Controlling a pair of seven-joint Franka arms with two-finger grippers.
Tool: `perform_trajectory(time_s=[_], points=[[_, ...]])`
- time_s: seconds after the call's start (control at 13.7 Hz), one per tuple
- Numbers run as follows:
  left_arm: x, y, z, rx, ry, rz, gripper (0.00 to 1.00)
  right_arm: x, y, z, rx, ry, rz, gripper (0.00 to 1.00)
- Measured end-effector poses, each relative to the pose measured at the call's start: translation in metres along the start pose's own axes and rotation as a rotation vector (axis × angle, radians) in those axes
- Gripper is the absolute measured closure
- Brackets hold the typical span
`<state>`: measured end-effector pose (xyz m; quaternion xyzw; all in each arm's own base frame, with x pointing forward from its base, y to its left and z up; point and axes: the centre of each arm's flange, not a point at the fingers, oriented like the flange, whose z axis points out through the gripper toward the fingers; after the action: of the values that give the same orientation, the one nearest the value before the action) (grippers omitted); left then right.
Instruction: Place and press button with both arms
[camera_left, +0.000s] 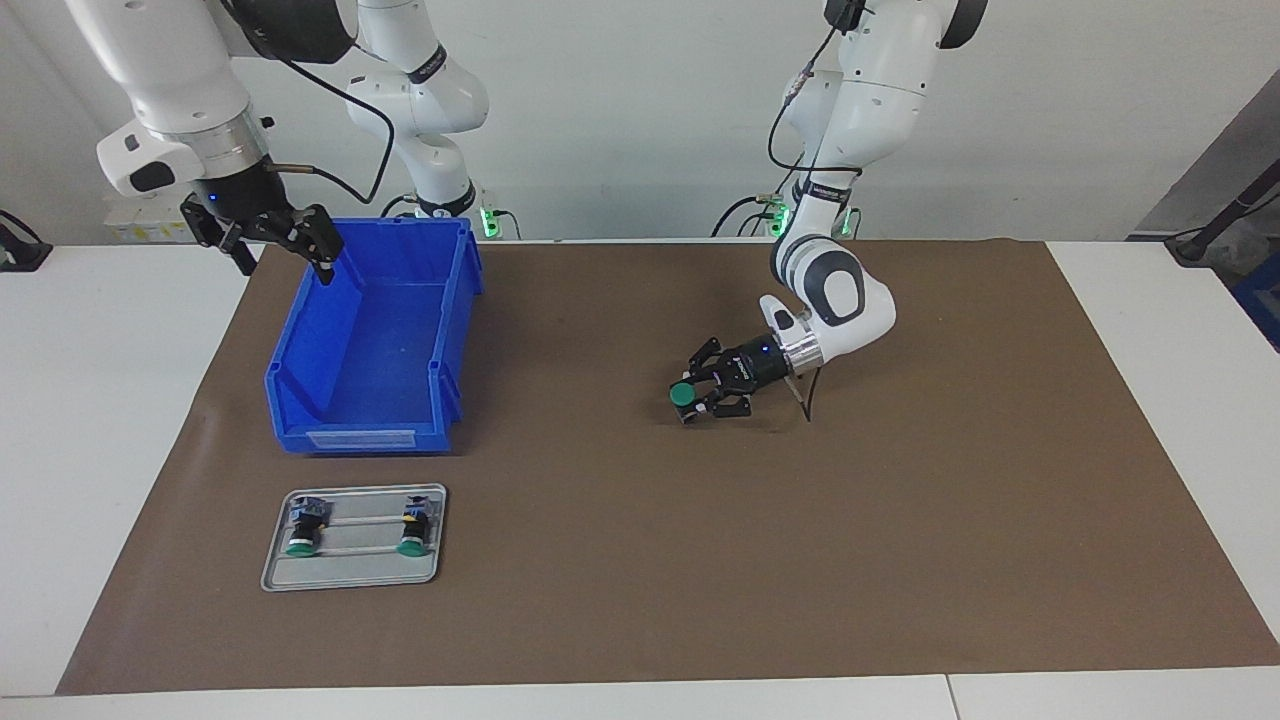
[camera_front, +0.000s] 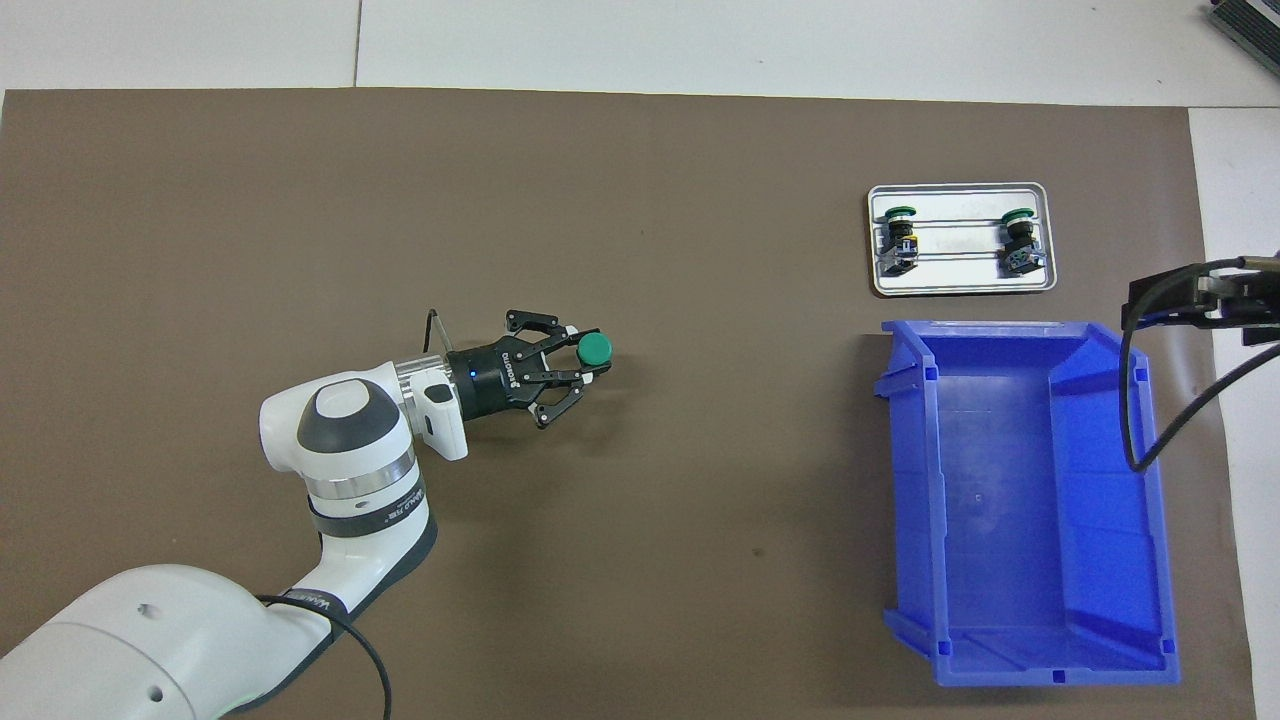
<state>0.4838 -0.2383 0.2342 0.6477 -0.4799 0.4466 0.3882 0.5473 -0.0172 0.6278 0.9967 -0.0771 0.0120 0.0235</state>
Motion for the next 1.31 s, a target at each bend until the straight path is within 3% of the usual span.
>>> perform_trajectory(time_s=[0.66,0.8,1.02,1.09,1.31], points=[[-0.014,0.02,-0.014,-0.012,-0.012,0.0,0.55,0.0,0.0,0.0,0.0,0.0,0.0,0.0],[-0.015,0.02,-0.015,-0.012,-0.013,-0.001,0.41,0.0,0.0,0.0,0.0,0.0,0.0,0.0],[-0.016,0.02,-0.015,-0.011,-0.014,-0.001,0.35,0.0,0.0,0.0,0.0,0.0,0.0,0.0],[-0.016,0.021,-0.015,-0.011,-0.014,-0.001,0.28,0.0,0.0,0.0,0.0,0.0,0.0,0.0],[-0.017,0.021,-0.015,-0.012,-0.016,-0.003,0.19,0.0,0.0,0.0,0.0,-0.001,0.0,0.0]])
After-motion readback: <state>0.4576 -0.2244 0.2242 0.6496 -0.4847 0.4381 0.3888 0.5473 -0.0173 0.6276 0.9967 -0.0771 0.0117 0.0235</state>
